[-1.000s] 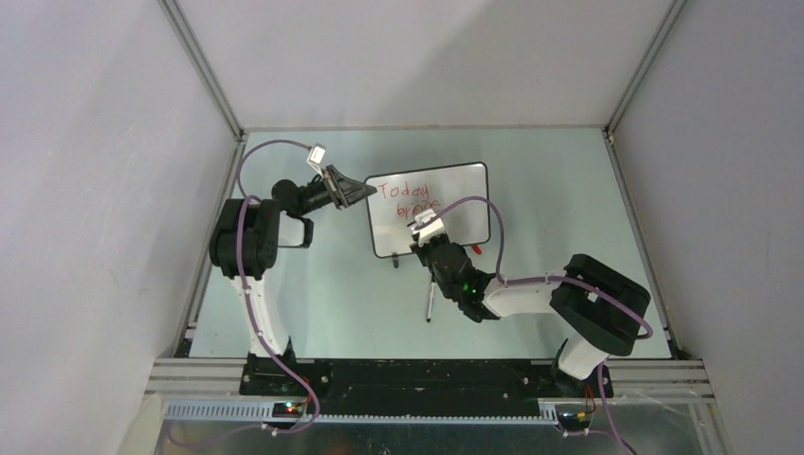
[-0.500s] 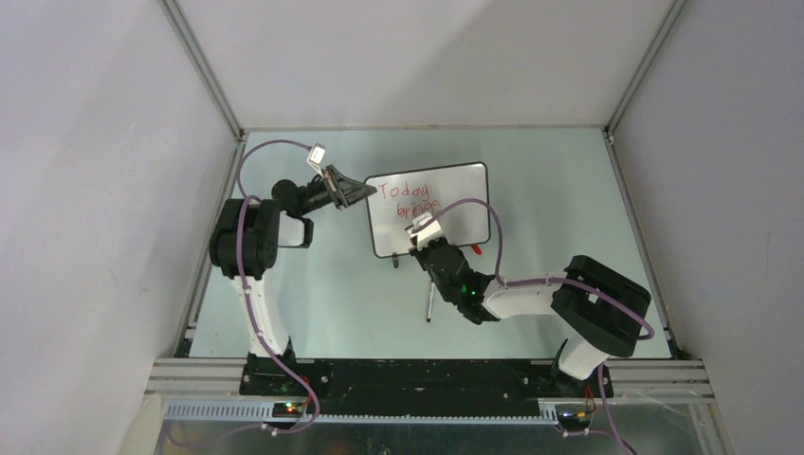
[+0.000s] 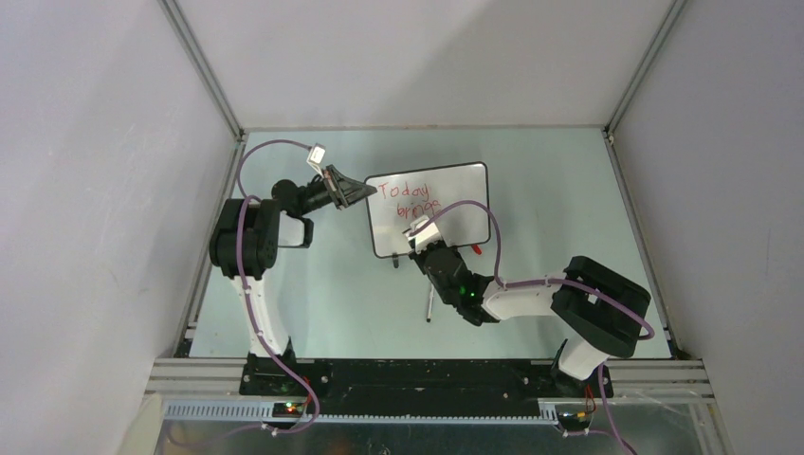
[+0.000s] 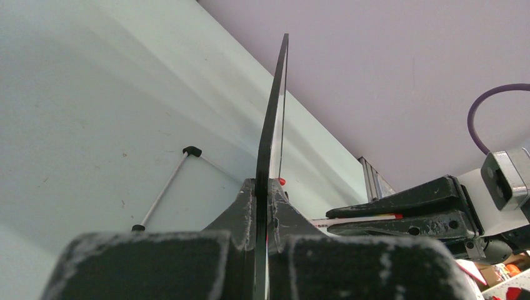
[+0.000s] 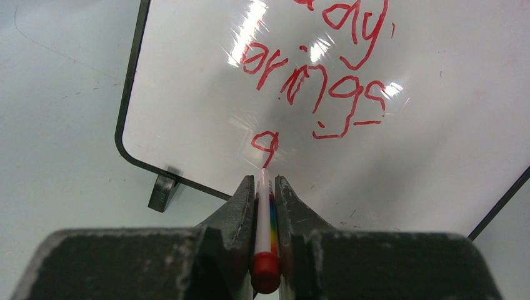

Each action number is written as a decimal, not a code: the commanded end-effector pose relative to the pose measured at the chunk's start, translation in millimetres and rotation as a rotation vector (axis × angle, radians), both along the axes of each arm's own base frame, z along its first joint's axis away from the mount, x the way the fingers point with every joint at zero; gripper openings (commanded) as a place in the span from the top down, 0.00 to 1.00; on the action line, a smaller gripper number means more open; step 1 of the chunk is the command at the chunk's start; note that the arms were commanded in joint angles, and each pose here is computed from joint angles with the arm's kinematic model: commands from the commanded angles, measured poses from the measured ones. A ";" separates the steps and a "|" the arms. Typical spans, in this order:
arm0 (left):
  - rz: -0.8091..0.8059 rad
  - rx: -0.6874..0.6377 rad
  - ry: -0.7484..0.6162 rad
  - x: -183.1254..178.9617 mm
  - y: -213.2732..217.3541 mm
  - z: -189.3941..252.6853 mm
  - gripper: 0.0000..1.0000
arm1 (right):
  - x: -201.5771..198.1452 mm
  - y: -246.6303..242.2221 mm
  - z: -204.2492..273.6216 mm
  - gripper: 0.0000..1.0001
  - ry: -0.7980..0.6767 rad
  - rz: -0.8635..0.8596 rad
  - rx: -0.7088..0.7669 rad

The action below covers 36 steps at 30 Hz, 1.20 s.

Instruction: Write a sentence on the whiteboard

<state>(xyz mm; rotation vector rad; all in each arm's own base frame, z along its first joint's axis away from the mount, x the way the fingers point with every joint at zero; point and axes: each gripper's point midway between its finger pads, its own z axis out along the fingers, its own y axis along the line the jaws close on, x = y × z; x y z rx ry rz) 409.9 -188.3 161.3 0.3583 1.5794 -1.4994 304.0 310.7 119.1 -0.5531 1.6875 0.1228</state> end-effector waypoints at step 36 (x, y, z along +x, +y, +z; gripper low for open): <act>0.018 0.007 -0.089 2.8 4.3 11.8 1.00 | -1.9 22.2 34.6 1.00 -0.038 0.071 0.116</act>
